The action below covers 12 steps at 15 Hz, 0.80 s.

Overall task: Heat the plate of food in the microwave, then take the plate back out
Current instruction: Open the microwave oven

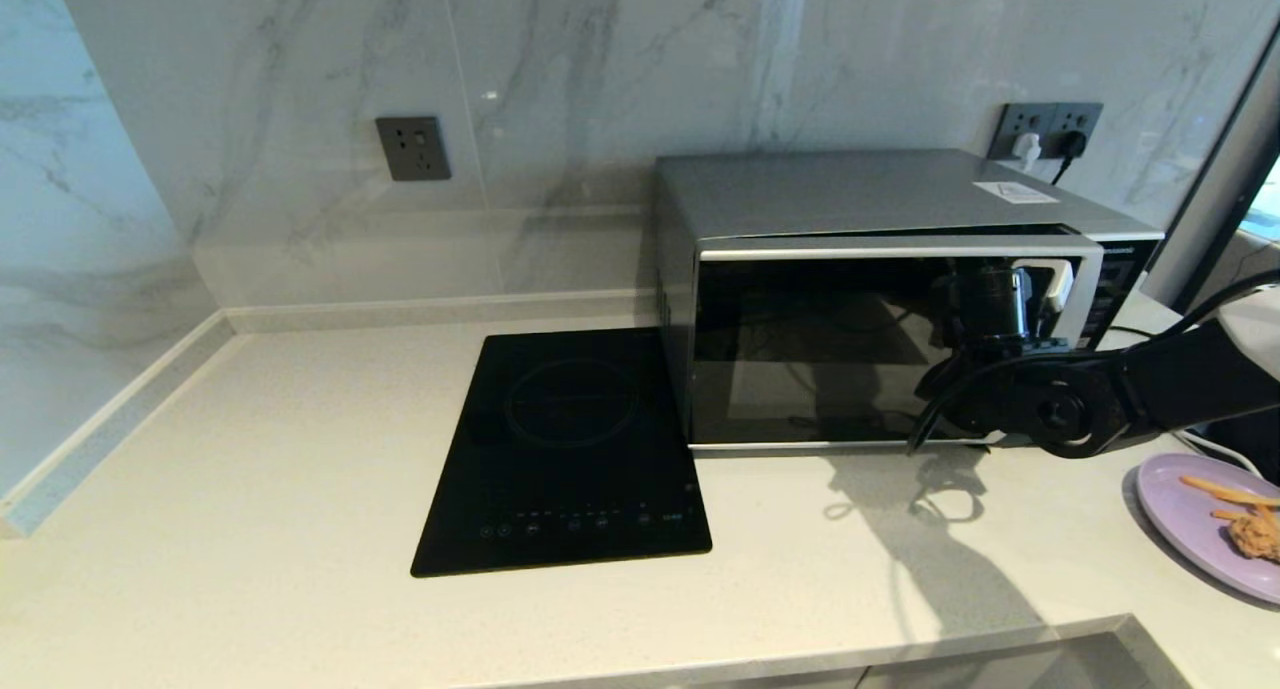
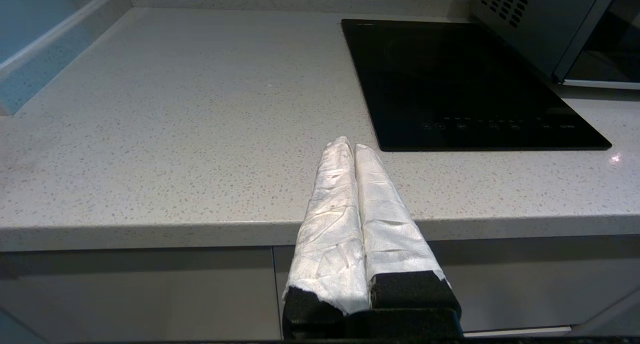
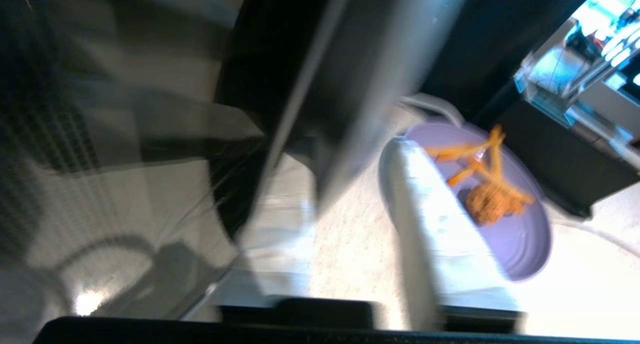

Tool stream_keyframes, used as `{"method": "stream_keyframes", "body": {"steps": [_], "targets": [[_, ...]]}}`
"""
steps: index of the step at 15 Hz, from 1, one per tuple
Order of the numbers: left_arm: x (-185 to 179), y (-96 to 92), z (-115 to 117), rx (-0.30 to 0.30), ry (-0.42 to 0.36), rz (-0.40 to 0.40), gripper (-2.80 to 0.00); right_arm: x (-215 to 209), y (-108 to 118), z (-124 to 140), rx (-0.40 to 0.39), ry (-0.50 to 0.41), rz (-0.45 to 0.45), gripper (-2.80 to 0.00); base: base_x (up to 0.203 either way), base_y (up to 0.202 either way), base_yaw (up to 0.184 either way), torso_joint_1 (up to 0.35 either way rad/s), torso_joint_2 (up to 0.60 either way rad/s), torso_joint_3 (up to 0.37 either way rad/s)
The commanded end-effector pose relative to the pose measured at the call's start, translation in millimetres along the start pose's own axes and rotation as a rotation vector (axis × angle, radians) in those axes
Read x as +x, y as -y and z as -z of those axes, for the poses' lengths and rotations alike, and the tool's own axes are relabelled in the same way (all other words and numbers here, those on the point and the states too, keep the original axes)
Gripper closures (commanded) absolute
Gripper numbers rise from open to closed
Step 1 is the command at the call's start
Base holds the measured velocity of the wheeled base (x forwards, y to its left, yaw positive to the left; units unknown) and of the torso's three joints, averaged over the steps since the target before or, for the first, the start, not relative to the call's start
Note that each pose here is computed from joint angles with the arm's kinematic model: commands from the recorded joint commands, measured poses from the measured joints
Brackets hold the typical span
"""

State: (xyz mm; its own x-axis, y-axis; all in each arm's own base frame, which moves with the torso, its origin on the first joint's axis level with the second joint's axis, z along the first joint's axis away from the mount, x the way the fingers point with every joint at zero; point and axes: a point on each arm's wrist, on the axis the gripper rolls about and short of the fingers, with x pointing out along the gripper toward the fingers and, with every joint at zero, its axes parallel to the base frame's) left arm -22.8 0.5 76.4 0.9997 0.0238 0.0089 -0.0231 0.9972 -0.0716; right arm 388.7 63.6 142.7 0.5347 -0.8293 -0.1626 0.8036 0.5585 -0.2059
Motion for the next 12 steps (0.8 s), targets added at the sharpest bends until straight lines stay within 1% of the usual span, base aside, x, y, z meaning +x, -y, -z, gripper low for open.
{"method": "stream_keyframes", "body": {"steps": [1, 4, 7, 10, 12], "targets": [[0.1, 0.0, -0.1, -0.001, -0.001, -0.001, 0.0, -0.7, 1.6, -0.9, 0.001, 0.0, 0.002, -2.8, 0.0, 0.0, 0.0, 0.0, 0.0, 0.0], [0.1, 0.0, -0.1, -0.001, -0.001, -0.001, 0.0, -4.9, 5.7, -3.6, -0.009, 0.003, -0.006, -2.8, 0.0, 0.0, 0.0, 0.0, 0.0, 0.0], [0.1, 0.0, -0.1, -0.001, -0.001, -0.001, 0.0, -19.2, 11.8, -13.0, 0.01, 0.017, -0.04, -2.8, 0.0, 0.0, 0.0, 0.0, 0.0, 0.0], [0.1, 0.0, -0.1, -0.001, -0.001, -0.001, 0.0, -48.8, 26.3, -25.8, 0.023, 0.042, -0.103, -2.8, 0.0, 0.0, 0.0, 0.0, 0.0, 0.0], [0.1, 0.0, -0.1, -0.001, -0.001, -0.001, 0.0, -69.0, 39.0, -40.0, 0.047, 0.067, -0.147, -2.8, 0.0, 0.0, 0.0, 0.0, 0.0, 0.0]]}}
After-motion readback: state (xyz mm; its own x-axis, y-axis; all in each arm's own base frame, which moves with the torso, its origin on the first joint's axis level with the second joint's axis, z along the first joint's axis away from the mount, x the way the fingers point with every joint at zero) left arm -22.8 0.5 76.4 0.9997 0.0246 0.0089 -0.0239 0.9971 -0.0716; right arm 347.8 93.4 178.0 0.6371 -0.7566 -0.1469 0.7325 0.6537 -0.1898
